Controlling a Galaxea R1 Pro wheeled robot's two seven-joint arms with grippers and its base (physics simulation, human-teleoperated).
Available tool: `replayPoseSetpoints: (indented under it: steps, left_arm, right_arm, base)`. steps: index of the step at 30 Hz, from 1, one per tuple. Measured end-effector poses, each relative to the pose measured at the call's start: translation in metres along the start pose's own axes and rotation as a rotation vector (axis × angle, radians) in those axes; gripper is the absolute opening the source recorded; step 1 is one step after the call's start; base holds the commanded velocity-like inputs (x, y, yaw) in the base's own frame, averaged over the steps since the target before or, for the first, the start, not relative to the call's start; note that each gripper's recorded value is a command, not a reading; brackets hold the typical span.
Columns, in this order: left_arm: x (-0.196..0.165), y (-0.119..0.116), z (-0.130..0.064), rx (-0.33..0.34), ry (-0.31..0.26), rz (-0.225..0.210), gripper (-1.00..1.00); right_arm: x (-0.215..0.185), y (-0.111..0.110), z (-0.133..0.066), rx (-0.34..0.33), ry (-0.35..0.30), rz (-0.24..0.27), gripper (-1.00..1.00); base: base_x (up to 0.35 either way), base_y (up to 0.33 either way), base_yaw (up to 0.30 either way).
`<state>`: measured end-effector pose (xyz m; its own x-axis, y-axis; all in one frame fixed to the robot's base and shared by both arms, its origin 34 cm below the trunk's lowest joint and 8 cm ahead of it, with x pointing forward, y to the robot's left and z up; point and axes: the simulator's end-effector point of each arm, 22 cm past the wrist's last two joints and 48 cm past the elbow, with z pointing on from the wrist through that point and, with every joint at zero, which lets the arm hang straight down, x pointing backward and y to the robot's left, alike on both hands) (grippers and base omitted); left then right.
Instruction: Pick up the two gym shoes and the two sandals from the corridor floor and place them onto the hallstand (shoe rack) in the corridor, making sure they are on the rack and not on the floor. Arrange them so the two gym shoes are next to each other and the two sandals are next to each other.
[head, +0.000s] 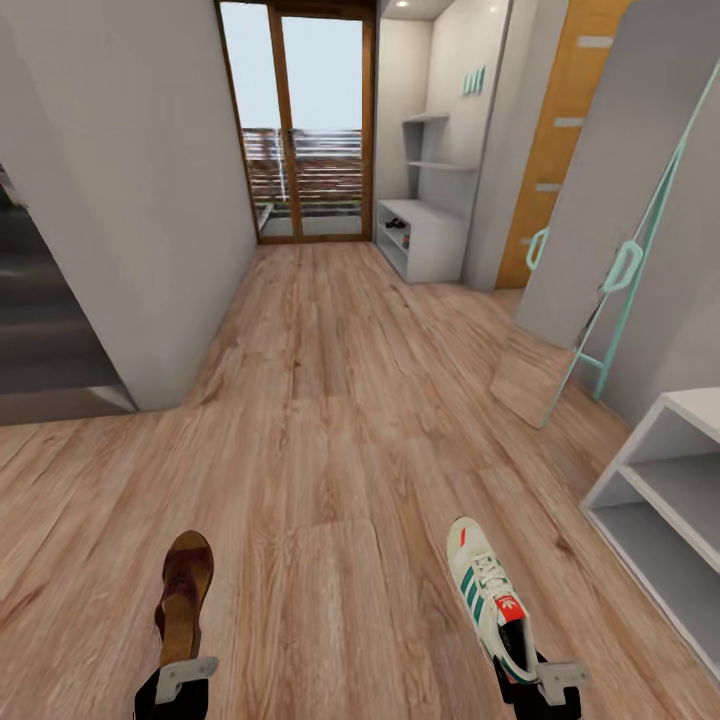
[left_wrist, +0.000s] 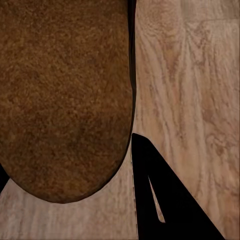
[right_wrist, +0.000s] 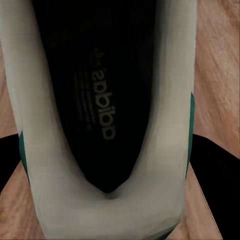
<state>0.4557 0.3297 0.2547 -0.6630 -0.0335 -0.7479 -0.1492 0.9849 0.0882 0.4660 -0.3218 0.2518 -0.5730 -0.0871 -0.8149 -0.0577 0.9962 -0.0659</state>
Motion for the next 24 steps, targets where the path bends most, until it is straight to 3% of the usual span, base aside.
replayPoseSetpoints:
  steps: [24]
  left_arm:
    - [0.0007, 0.0002, -0.0001, 0.000, 0.002, 0.002, -1.00]
  right_arm:
    - [0.0006, 0.0019, -0.0001, -0.004, 0.001, 0.001, -1.00]
  base:
    - [0.339, 0.000, 0.000]
